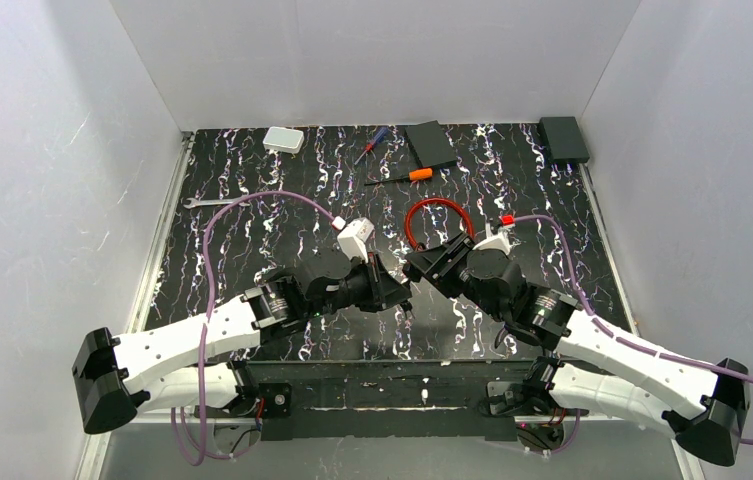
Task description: Unlock with the key
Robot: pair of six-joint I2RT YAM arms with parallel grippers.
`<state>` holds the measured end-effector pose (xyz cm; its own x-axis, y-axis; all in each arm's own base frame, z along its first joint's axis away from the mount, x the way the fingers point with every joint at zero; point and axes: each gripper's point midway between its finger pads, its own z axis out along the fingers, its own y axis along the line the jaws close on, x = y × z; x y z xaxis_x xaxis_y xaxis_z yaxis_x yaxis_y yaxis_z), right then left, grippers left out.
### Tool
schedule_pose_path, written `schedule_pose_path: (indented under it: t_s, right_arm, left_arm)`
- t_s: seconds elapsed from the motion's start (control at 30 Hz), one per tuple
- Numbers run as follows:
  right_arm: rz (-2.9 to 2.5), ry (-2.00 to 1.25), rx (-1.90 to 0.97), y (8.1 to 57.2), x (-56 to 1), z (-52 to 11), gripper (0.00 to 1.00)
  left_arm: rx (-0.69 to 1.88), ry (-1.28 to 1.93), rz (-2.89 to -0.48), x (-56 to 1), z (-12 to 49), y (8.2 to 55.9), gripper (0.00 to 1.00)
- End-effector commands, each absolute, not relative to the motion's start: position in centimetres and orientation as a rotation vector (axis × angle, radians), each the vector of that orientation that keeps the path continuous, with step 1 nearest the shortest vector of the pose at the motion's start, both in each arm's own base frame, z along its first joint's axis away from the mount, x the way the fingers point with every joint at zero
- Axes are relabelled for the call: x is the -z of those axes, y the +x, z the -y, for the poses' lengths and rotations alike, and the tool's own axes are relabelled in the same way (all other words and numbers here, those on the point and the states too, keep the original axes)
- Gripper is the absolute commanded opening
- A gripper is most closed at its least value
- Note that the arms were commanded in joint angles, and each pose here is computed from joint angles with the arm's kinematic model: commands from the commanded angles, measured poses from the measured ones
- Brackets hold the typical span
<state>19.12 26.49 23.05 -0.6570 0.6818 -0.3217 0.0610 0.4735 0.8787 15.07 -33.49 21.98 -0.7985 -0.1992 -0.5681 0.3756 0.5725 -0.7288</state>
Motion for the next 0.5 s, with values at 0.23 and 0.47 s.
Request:
schedule_pose_path:
  t_s: [0.23, 0.47]
  right_arm:
    - [-2.007, 0.534, -1.303, 18.4, -25.9, -27.9, 0.01]
    - [-1.962, 0.532, -1.327, 18.5, -26.1, -27.6, 0.01]
  left_arm:
    - [1.2, -0.015, -2.085, -24.0, 33.2, 18.3, 0.0]
    - [1.321, -0.122, -2.003, -24.8, 32.7, 19.0, 0.0]
